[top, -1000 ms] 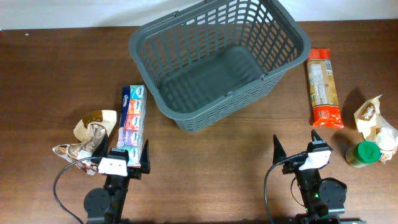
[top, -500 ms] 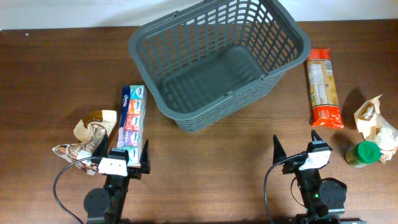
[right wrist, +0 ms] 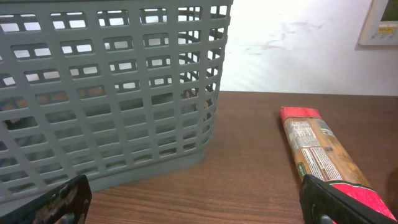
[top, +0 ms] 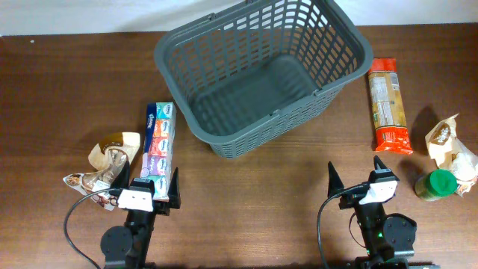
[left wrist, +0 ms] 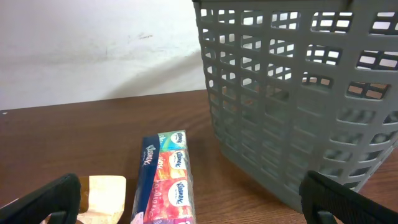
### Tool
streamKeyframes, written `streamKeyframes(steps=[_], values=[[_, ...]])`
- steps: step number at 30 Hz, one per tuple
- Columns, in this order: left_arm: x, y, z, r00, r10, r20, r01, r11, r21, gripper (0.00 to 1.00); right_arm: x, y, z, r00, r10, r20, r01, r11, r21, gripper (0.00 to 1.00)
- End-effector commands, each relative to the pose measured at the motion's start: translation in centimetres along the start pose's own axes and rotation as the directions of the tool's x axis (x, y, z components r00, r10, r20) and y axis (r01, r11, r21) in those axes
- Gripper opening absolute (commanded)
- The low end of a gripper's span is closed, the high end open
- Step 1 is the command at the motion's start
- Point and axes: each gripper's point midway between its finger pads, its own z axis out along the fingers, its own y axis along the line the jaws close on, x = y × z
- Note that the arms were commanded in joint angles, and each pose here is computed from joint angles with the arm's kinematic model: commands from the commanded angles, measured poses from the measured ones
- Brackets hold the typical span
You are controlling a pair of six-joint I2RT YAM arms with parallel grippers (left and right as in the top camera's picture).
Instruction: Pack container
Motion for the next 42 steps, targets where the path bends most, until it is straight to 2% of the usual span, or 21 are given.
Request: streamKeyframes(steps=[1, 16, 20, 24, 26, 33, 38, 40, 42], values=[[0.1, -0.2, 0.0, 1.000, 0.012, 0.002, -0.012, 1.000, 0.010, 0.99, 0.2, 0.1, 0.0, 1.000, -0.003, -0.002, 0.003, 1.000, -0.001, 0.99], [0.1, -0.6, 0.0, 1.000, 0.012, 0.006, -0.012, 0.999, 0.037, 0.99, 0.2, 0.1, 0.0, 1.000, -0.003, -0.002, 0.003, 1.000, -0.001, 0.99], [-0.6, -3.2, -0.4, 0.999, -0.022, 0.024, 0.017, 0.983, 0.184, 0.99, 0.2, 0.1, 0.0, 1.000, -0.003, -0.002, 0.003, 1.000, -0.001, 0.99], [-1.1, -5.8, -1.1, 0.992, -0.128, -0.004, 0.121, 0.933, 0.338, 0.99, 0.2, 0.1, 0.0, 1.000, -0.003, -0.002, 0.003, 1.000, -0.001, 0.99], [-0.8, -7.0, -1.6, 0.991, -0.132, -0.025, 0.131, 0.904, 0.408, 0.99, 0.2, 0.1, 0.0, 1.000, -0.003, -0.002, 0.003, 1.000, -0.001, 0.99], [-0.3, -8.0, -2.1, 0.989, -0.134, -0.058, 0.146, 0.874, 0.464, 0.99, 0.2, 0.7, 0.0, 1.000, 0.002, -0.002, -0.002, 0.999, -0.035, 0.99], [-0.9, -9.1, -2.7, 0.959, -0.254, -0.126, 0.282, 0.811, 0.513, 0.99, -2.4, 1.9, -0.2, 0.974, 0.213, 0.079, -0.203, 0.972, -0.122, 0.99], [-1.8, -10.0, -3.5, 0.961, -0.247, -0.125, 0.274, 0.775, 0.569, 0.99, -4.3, 3.5, -0.8, 0.960, 0.252, 0.119, -0.220, 0.947, -0.235, 0.99], [-3.0, -10.3, -4.1, 0.964, -0.240, -0.111, 0.258, 0.762, 0.594, 0.99, -5.4, 4.0, -1.2, 0.954, 0.272, 0.127, -0.231, 0.936, -0.267, 0.99]])
